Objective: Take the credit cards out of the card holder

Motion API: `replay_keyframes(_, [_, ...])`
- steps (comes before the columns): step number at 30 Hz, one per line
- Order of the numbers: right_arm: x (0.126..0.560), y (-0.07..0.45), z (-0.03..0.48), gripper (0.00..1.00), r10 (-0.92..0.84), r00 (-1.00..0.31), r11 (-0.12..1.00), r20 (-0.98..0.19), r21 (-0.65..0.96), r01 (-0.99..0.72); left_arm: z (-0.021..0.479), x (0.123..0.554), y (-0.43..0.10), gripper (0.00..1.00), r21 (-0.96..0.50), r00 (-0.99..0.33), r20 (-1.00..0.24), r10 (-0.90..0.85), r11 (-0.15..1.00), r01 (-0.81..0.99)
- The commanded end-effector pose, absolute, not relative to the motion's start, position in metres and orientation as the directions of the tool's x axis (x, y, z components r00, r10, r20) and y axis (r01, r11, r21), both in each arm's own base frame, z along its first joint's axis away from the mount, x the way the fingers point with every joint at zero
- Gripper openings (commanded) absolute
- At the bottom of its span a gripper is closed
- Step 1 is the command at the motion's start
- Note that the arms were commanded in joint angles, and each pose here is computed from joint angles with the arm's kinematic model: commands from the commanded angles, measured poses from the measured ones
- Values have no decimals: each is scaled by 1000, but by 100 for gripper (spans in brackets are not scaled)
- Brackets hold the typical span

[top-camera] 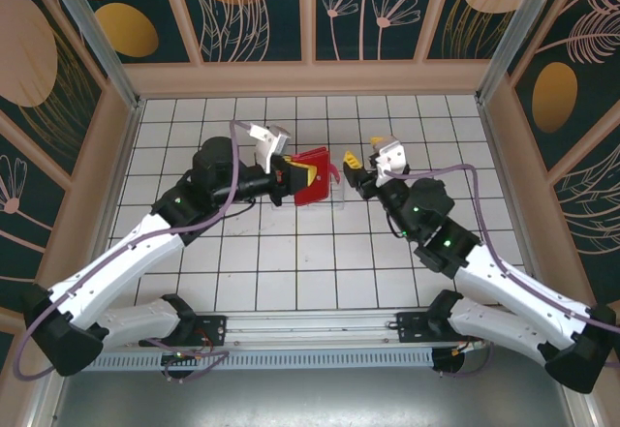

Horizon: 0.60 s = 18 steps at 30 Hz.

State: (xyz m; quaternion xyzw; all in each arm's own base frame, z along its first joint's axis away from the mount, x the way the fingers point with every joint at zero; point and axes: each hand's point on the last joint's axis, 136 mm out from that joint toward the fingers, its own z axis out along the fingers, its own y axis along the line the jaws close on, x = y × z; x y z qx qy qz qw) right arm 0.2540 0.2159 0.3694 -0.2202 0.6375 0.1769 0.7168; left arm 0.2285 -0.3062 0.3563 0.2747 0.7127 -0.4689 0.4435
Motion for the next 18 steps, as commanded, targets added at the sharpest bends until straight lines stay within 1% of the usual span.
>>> replay_keyframes(1, [210,235,392,57,103,138,657,-985,-37,-753,398,204,-299,0,-326,-310,-945,-100,301,896])
replay_keyframes(4, [181,242,403,58,167,136,532,-977,-27,-846,402,201,-296,0,-299,-281,-954,-104,305,904])
replay_keyframes(6, [163,248,408,60,186,146,443,-972,-50,-895,401,201,-296,0,-292,-276,-956,-96,307,906])
replay_keyframes(8, [152,251,410,62,196,161,395,-967,-72,-916,404,199,-296,0,-281,-262,-960,-101,296,913])
replay_keyframes(9, [148,251,412,64,205,176,387,-963,-86,-918,407,198,-296,0,-276,-255,-961,-108,291,916])
replay_keyframes(11, [146,250,416,73,231,209,392,-950,-106,-914,412,197,-294,0,-267,-239,-963,-128,287,920])
replay_keyframes(12, [148,249,419,75,243,216,404,-946,-104,-909,414,197,-294,0,-262,-232,-964,-133,286,922])
replay_keyframes(15, [162,253,424,78,257,207,446,-944,-74,-892,418,198,-294,0,-254,-222,-965,-138,291,922])
replay_keyframes(18, [181,259,420,77,230,168,498,-959,-33,-867,419,197,-294,0,-245,-213,-967,-138,290,925])
